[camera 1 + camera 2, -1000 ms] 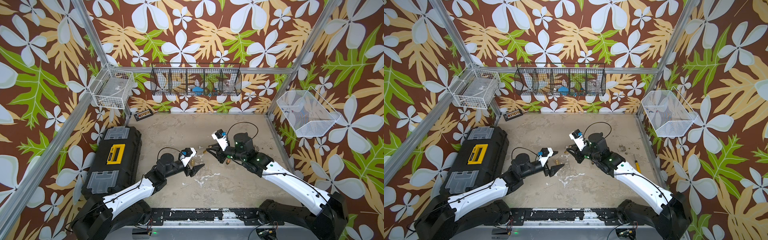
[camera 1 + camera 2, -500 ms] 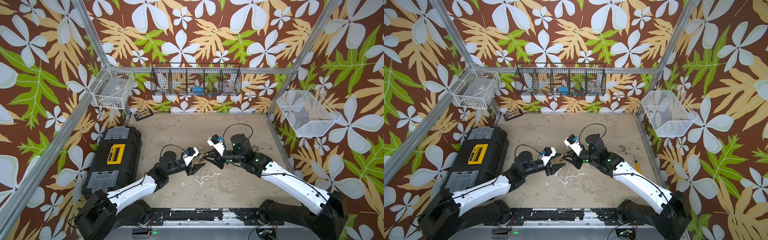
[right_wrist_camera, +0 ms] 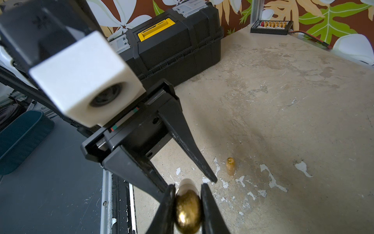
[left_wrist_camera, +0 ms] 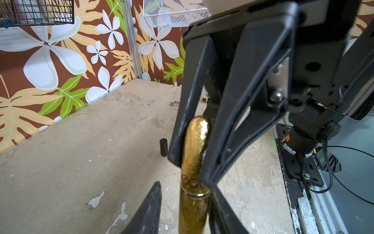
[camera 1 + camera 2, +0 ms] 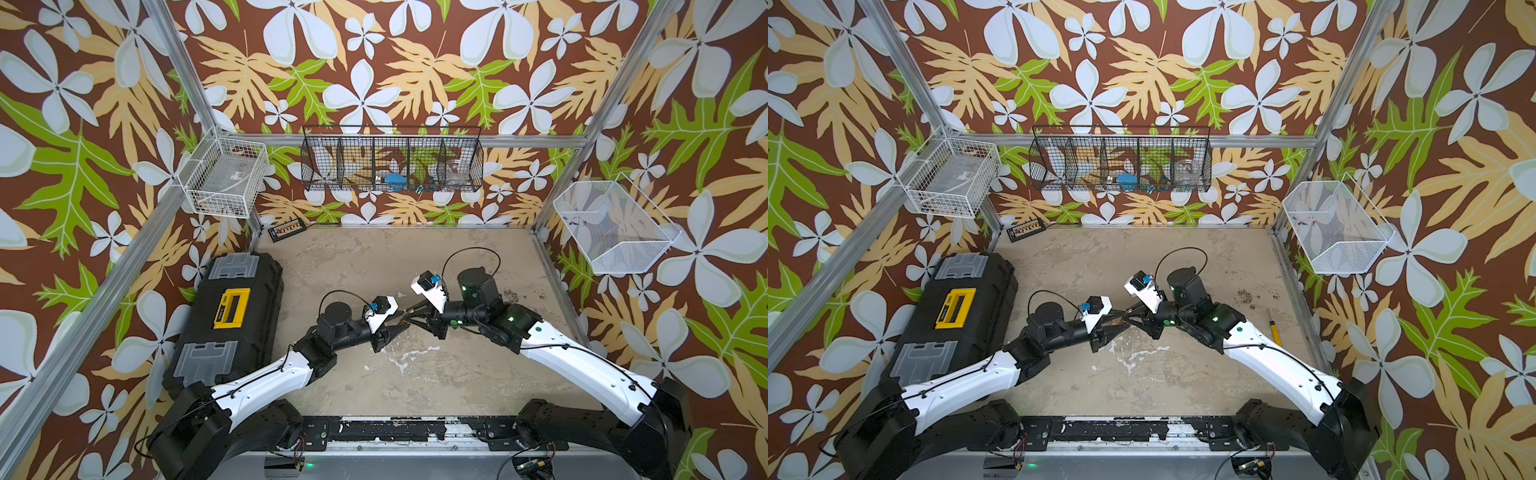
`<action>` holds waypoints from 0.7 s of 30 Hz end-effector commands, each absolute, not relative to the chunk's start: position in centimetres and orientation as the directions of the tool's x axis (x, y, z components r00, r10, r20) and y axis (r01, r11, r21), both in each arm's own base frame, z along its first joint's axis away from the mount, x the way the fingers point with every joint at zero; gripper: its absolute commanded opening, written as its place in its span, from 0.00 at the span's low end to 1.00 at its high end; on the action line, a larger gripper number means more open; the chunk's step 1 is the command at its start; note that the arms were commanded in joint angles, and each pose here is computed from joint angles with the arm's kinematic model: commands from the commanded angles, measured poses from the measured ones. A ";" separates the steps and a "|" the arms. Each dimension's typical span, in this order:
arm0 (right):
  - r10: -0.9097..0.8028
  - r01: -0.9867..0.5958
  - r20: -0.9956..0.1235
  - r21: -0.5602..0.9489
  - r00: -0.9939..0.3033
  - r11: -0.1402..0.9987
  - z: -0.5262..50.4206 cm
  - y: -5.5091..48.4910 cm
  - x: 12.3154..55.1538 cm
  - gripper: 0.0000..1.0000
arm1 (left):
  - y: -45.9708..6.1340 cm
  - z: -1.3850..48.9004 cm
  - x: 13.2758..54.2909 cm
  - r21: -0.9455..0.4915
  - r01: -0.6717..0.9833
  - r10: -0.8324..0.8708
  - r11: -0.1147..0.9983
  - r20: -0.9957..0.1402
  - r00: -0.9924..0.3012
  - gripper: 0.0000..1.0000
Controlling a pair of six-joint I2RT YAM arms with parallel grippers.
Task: Open the lipstick cap
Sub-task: Open the cover of the lipstick.
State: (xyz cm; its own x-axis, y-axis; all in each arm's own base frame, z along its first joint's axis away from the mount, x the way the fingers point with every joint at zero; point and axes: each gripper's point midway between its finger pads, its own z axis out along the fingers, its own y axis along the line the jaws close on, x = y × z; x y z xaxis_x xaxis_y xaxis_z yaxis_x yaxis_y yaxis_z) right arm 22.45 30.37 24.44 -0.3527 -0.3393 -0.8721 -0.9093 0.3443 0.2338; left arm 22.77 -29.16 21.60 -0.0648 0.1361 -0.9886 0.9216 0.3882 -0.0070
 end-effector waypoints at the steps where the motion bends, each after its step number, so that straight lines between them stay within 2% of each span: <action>1: -0.337 -0.914 -0.875 0.237 -0.349 0.330 24.7 30.6 22.3 0.21 | -29.3 22.3 22.5 0.010 0.930 0.125 0.368 -0.991 -0.039 0.37; 5: -0.334 -0.914 -0.877 0.234 -0.346 0.331 24.8 30.6 22.3 0.21 | -29.4 22.2 22.4 0.011 0.932 0.128 0.363 -0.991 -0.038 0.30; 15: -0.334 -0.912 -0.876 0.234 -0.348 0.338 24.7 30.6 22.5 0.21 | -29.4 22.1 22.3 0.013 0.936 0.135 0.353 -0.990 -0.037 0.18; 21: -0.331 -0.912 -0.877 0.237 -0.349 0.336 24.8 30.6 22.3 0.21 | -29.4 22.0 22.3 0.018 0.936 0.139 0.352 -0.990 -0.033 0.15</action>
